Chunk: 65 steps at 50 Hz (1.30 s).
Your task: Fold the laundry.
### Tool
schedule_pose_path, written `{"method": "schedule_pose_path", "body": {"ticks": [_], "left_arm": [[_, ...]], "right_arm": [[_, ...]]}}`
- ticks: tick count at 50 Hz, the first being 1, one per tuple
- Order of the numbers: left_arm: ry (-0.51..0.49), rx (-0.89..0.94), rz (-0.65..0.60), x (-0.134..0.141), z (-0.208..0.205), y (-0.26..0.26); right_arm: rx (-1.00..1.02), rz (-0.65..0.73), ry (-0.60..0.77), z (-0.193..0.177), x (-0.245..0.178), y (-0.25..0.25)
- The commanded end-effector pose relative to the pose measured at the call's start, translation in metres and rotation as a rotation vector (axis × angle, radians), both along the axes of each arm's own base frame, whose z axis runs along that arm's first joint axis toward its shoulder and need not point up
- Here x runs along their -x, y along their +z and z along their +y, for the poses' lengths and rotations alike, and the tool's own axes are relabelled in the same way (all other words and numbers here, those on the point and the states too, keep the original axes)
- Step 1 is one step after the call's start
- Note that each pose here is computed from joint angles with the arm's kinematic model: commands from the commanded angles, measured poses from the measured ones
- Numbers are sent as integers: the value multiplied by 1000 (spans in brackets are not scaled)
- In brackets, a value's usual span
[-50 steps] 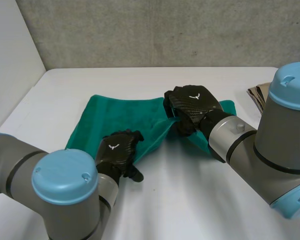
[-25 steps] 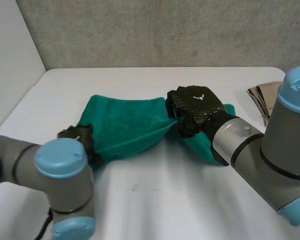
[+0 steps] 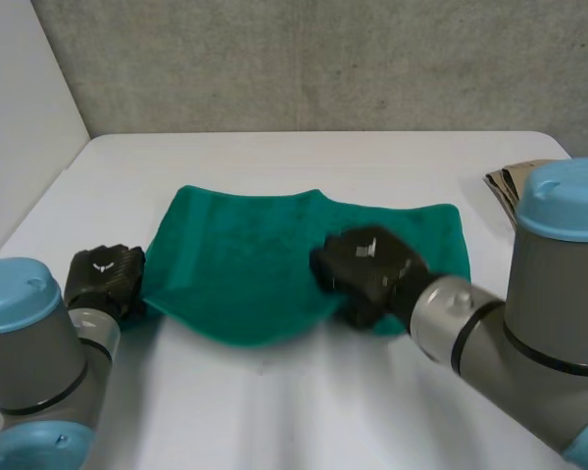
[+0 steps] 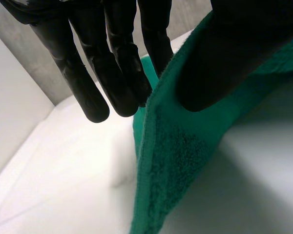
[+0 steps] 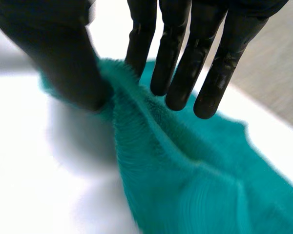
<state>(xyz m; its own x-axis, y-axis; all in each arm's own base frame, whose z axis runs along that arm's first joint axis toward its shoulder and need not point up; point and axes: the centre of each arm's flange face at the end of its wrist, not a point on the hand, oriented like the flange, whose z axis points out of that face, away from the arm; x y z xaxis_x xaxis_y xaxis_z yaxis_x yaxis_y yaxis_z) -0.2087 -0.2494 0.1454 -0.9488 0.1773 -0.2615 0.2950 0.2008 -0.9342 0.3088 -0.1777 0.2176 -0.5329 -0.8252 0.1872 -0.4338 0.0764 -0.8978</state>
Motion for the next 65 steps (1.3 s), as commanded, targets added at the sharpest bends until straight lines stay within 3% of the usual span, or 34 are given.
{"method": "schedule_pose_path", "body": {"ticks": [1,10,24,37,65], "left_arm": [[25,36,-11,-8,-3,12],[36,55,-6,-12,-5,18],[29,78,3,-12,2,27],[33,95,9,-13,2,33],[59,95,8,-20,-3,33]], "right_arm": [[56,260,118,6,10,-10],[189,251,-90,-54,30,15],[294,399,92,-116,-7,-46],[226,339,156,-126,-20,-81],[161,291,98,-126,-7,-69]]}}
